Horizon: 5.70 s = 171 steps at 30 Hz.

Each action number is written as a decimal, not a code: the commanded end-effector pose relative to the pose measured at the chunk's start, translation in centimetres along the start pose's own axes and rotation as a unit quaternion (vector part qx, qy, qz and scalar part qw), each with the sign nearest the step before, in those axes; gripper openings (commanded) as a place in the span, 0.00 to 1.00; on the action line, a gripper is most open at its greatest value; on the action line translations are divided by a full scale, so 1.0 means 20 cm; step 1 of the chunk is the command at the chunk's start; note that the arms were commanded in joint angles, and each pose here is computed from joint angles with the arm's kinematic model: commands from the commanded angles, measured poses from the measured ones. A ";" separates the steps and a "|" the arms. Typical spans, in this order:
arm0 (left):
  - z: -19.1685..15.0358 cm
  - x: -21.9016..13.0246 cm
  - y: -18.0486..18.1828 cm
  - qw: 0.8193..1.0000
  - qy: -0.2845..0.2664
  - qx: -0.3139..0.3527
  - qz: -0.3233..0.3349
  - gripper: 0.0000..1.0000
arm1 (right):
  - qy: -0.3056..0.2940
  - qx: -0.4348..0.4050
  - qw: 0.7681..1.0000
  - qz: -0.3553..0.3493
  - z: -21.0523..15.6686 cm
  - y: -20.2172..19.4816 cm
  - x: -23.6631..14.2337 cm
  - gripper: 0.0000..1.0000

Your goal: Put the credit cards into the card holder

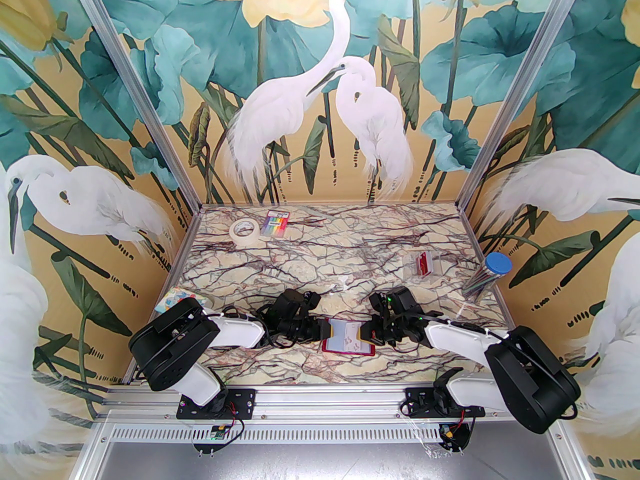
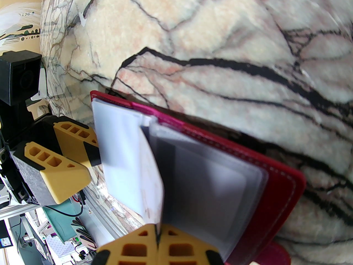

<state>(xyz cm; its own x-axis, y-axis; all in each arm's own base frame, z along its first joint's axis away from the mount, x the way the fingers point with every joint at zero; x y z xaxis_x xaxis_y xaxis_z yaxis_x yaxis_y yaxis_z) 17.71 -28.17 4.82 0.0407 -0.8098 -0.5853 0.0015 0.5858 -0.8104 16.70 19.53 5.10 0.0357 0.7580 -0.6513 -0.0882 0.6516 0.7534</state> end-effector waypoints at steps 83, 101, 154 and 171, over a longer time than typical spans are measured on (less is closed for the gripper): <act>0.00 0.03 0.05 1.000 -0.007 -0.002 0.026 0.36 | 0.001 0.018 0.989 -0.145 0.05 0.02 -0.02 0.37; 0.00 0.03 0.05 1.000 -0.006 -0.002 0.025 0.36 | 0.010 0.016 0.983 -0.181 0.06 0.03 0.01 0.28; 0.00 0.04 0.05 1.000 -0.005 -0.002 0.026 0.36 | 0.034 -0.008 0.975 -0.219 0.05 0.05 0.06 0.25; 0.00 0.03 0.05 1.000 -0.005 -0.003 0.026 0.36 | 0.037 -0.011 0.973 -0.228 0.04 0.05 0.06 0.26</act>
<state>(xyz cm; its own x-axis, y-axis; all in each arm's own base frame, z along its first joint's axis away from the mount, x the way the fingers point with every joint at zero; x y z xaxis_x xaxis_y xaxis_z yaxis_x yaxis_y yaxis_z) 17.74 -28.22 4.82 0.0423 -0.8089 -0.5864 0.0028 0.5870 -0.8096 17.41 21.05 5.07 0.0031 0.4074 -0.9132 -0.0873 0.9099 0.4056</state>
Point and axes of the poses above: each hand's point on the last joint's axis, 136 mm out from that joint toward the fingers, its own x axis out along the fingers, its own y axis along the line the jaws close on, z = x × y, the point moved 3 cm from there along -x, back along the fingers, and after that the axes turned 7 degrees about -x, right-handed, at the moved point
